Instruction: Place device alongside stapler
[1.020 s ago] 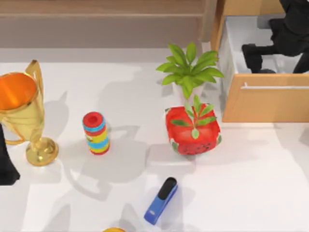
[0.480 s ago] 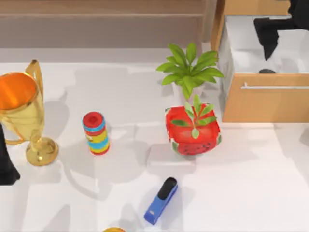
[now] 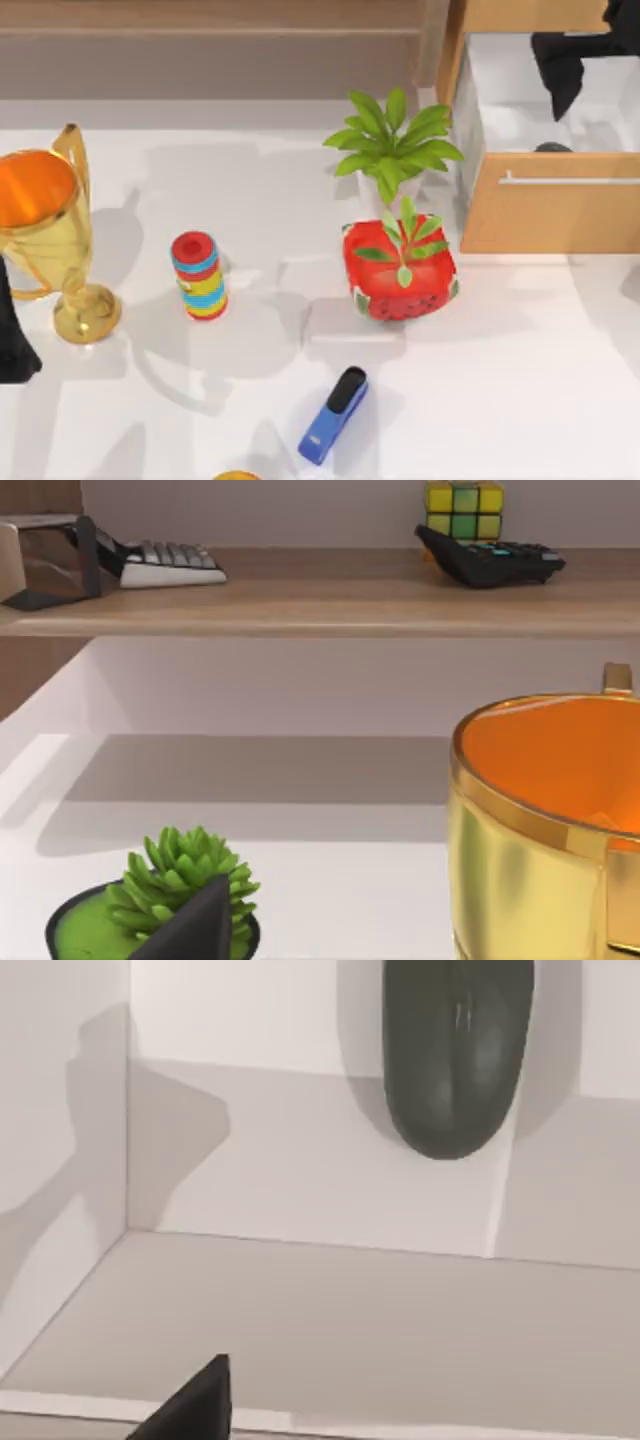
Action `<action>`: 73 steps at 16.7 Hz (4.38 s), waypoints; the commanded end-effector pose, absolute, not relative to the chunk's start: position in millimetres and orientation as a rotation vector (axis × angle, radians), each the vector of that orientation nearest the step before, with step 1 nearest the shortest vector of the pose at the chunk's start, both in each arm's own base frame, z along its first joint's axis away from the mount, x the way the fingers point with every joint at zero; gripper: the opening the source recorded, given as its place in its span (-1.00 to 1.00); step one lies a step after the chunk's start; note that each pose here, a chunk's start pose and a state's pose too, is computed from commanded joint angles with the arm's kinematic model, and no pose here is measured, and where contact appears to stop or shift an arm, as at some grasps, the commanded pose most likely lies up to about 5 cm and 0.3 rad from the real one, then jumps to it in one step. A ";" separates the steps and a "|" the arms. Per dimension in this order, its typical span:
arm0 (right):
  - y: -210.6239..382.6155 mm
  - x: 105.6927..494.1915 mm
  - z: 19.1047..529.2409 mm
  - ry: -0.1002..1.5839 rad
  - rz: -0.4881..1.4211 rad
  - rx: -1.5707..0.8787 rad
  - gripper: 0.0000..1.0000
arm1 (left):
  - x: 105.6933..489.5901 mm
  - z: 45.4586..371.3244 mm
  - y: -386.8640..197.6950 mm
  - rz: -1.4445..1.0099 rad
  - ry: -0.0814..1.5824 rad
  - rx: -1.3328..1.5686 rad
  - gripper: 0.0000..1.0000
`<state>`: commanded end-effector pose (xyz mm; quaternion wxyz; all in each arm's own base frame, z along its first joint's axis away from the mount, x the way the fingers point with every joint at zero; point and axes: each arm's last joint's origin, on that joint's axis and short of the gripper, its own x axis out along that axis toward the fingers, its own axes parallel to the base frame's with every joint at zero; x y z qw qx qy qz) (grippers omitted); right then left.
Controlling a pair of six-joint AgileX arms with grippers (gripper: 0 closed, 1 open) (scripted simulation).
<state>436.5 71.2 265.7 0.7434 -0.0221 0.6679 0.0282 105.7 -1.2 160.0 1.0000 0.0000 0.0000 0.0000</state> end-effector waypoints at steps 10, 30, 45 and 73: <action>70.2 483.9 138.9 1.467 0.064 -0.054 1.00 | 105.7 160.0 -1.2 0.000 0.000 0.000 1.00; 69.6 484.9 135.3 1.467 0.064 -0.052 -1.00 | 105.7 160.0 -1.2 0.000 0.000 0.000 1.00; 73.5 462.8 204.9 1.357 0.029 -0.036 -1.00 | 105.7 160.0 -1.2 0.000 0.000 0.000 1.00; 221.2 210.9 157.8 1.464 0.001 0.019 -1.00 | 105.7 160.0 -1.2 0.000 0.000 0.000 1.00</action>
